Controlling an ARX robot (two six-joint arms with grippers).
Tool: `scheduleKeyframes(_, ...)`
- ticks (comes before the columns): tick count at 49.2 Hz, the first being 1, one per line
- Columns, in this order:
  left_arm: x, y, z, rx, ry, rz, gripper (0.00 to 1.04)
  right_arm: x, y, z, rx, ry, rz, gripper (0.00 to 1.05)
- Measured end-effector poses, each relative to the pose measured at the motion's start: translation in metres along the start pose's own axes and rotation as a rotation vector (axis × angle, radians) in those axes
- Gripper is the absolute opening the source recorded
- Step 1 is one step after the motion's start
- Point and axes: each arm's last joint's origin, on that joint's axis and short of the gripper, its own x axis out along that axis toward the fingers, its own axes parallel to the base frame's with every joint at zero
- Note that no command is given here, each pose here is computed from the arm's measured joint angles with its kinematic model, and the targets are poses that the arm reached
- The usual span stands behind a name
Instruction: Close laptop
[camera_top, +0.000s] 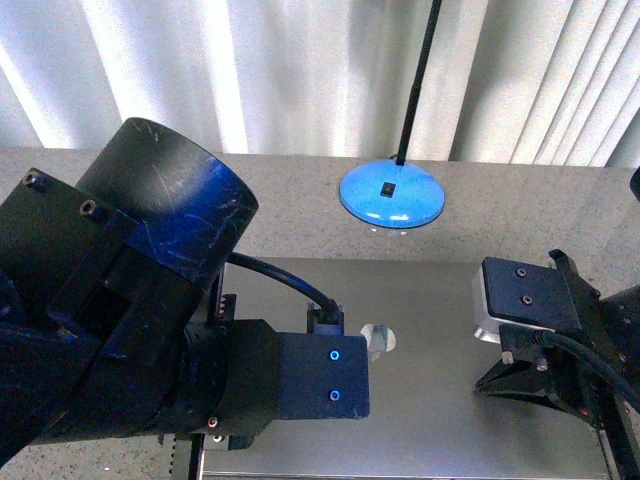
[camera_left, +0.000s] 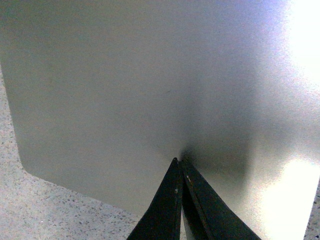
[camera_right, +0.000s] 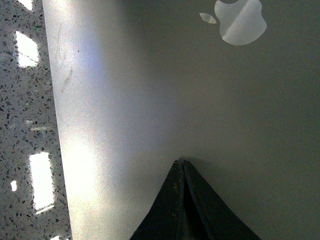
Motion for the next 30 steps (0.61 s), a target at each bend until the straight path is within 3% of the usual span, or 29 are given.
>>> scheduleKeyframes(30,-0.0071,0.0037,0.0037,-0.011,-0.022,0.0,0.04,-0.004,-0.0017,0.0002,0.023,-0.022,-0.018,0.03)
